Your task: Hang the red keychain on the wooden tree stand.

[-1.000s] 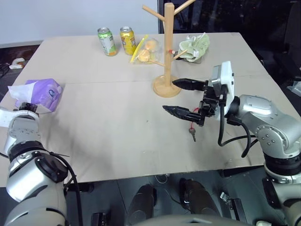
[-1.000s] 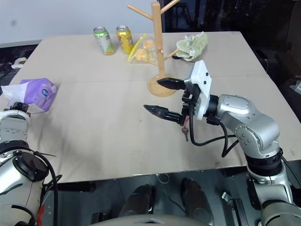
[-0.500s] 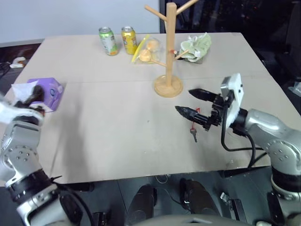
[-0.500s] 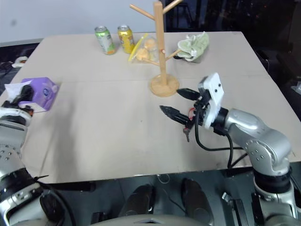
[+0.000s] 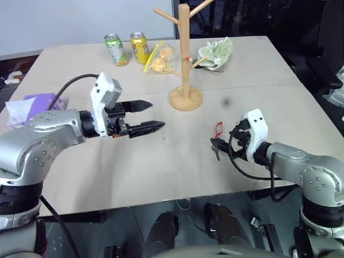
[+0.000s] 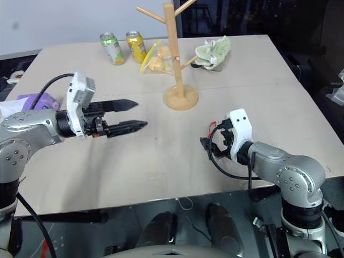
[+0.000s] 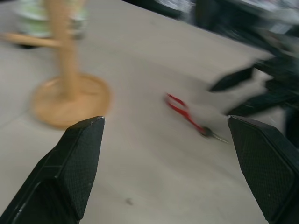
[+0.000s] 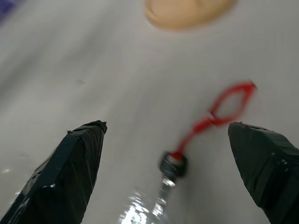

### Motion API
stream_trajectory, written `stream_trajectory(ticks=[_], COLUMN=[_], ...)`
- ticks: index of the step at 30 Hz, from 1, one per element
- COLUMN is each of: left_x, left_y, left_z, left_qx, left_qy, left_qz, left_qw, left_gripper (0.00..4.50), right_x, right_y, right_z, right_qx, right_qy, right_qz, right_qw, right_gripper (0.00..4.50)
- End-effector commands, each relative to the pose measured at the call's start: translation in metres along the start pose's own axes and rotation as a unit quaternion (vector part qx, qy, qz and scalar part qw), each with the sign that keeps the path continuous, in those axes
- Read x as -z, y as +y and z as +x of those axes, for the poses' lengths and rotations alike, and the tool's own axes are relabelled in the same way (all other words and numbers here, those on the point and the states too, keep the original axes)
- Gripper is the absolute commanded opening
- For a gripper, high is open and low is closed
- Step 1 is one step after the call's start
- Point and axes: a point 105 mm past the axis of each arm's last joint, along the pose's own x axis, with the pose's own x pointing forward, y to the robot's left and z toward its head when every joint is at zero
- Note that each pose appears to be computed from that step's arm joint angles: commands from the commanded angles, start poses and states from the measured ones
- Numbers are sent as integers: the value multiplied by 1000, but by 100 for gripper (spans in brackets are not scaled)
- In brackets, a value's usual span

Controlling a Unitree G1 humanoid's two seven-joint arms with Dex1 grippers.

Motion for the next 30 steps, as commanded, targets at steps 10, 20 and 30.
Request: stream_trajectory(ticks=[10, 20, 30], left_x=[-3, -6, -9], left_y=[-14, -16, -15], left_z=[18, 25, 24], left_qx=[81, 80, 75], left_qy=[19, 9, 2], left_qz=[60, 64, 63], left_qw=[995, 995, 995], left_gripper=[435, 435, 435], right_x=[15, 12, 14], right_y=[5, -9, -14], right_z=[33, 50, 57], right_qx=[40, 82, 95], right_qy=[39, 24, 20], right_qz=[-9, -18, -37], right_qw=[998, 996, 995], right_gripper=[450, 450, 450])
